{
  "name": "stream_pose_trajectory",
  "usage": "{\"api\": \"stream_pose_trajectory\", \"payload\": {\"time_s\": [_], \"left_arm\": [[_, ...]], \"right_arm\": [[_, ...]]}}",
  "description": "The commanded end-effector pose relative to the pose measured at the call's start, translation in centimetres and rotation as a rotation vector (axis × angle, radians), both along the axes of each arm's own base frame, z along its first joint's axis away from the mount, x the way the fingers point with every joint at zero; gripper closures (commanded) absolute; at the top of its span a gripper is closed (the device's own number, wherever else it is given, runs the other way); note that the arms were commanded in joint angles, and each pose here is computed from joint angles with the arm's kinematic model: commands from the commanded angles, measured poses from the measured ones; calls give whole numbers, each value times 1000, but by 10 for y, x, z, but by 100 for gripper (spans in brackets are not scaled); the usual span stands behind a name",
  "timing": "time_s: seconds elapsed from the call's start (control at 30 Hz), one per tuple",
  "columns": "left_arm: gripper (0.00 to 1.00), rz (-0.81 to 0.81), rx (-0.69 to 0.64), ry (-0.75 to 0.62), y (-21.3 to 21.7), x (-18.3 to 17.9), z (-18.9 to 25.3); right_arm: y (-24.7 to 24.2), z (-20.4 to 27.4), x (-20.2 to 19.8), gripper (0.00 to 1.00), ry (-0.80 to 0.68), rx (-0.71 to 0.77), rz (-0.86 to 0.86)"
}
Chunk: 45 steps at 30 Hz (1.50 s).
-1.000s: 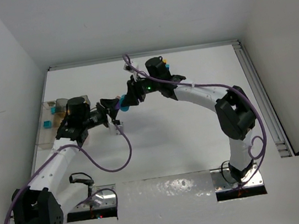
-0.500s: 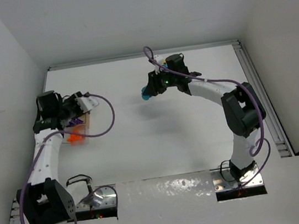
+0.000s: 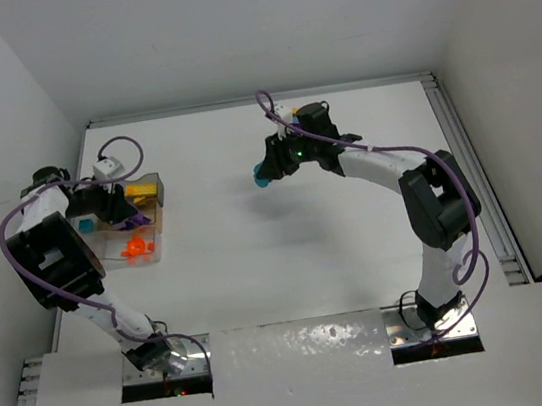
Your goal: Sort the legos into containers by color
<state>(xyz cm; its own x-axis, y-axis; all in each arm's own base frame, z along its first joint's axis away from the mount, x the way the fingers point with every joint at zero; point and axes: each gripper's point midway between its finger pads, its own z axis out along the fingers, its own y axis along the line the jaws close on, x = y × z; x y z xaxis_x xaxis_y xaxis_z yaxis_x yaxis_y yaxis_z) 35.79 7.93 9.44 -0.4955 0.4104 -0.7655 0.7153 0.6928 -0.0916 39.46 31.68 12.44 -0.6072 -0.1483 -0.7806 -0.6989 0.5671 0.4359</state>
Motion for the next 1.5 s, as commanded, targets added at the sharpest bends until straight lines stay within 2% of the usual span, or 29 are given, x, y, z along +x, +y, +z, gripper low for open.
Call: {"api": "stream_pose_trajectory", "payload": {"time_s": [0.0,0.1,0.13,0.2,0.23,0.27,0.33,0.37,0.43,0.53,0.7,0.77,0.83,0.9,0.93,1.0,1.03,1.13,1.2,1.27,1.37,1.43,1.47], "left_arm": [[93,-23,-59,-123,-13,13,33],[90,-64,-56,-108,-17,4,23],[81,-82,-60,-104,-20,1,22],[70,-123,-71,-85,-25,-9,15],[59,-128,-69,-76,-26,-11,13],[41,-149,-62,-67,-26,-15,10],[20,-170,-47,-74,-26,-17,10],[15,-173,-35,-93,-25,-14,14],[11,-157,8,-158,-16,1,23],[10,-50,46,-180,-3,21,38],[10,21,265,-371,11,61,92],[8,-2,375,-503,-3,77,123],[4,-51,406,-606,-33,89,139],[1,-113,329,-677,-66,82,160],[0,-219,184,-687,-103,69,168],[0,-364,35,-680,-143,49,176],[0,-462,-46,-640,-165,28,169],[0,-652,-61,-570,-215,-11,148],[1,-754,-62,-529,-242,-33,130],[3,-761,-83,-516,-252,-40,129],[12,-716,-167,-513,-260,-40,141],[22,-740,-196,-538,-265,-44,148],[34,-745,-206,-536,-266,-45,149]], "right_arm": [[0,31,3,100,-63,31,3],[-2,27,2,100,-53,22,-4],[-2,27,2,100,-51,21,-4],[0,29,3,100,-53,23,-3],[0,28,4,100,-53,23,-5],[1,31,6,100,-60,27,-5],[2,32,9,100,-61,25,-3],[3,37,11,100,-67,23,-1],[4,38,13,100,-68,19,0],[4,38,17,100,-76,18,-3],[8,45,19,100,-47,56,-34],[13,53,20,100,-54,69,-42],[16,62,21,100,-69,79,-59],[24,73,16,100,-107,110,-26],[26,80,10,100,-196,124,22],[34,90,-8,100,-308,165,104],[33,104,-17,100,-415,233,121],[36,129,-44,100,-578,327,252],[39,137,-53,100,-601,354,308],[45,151,-68,100,-666,403,383],[50,163,-85,100,-757,447,446],[55,169,-87,100,-772,453,470],[57,168,-88,100,-775,454,478]]}}
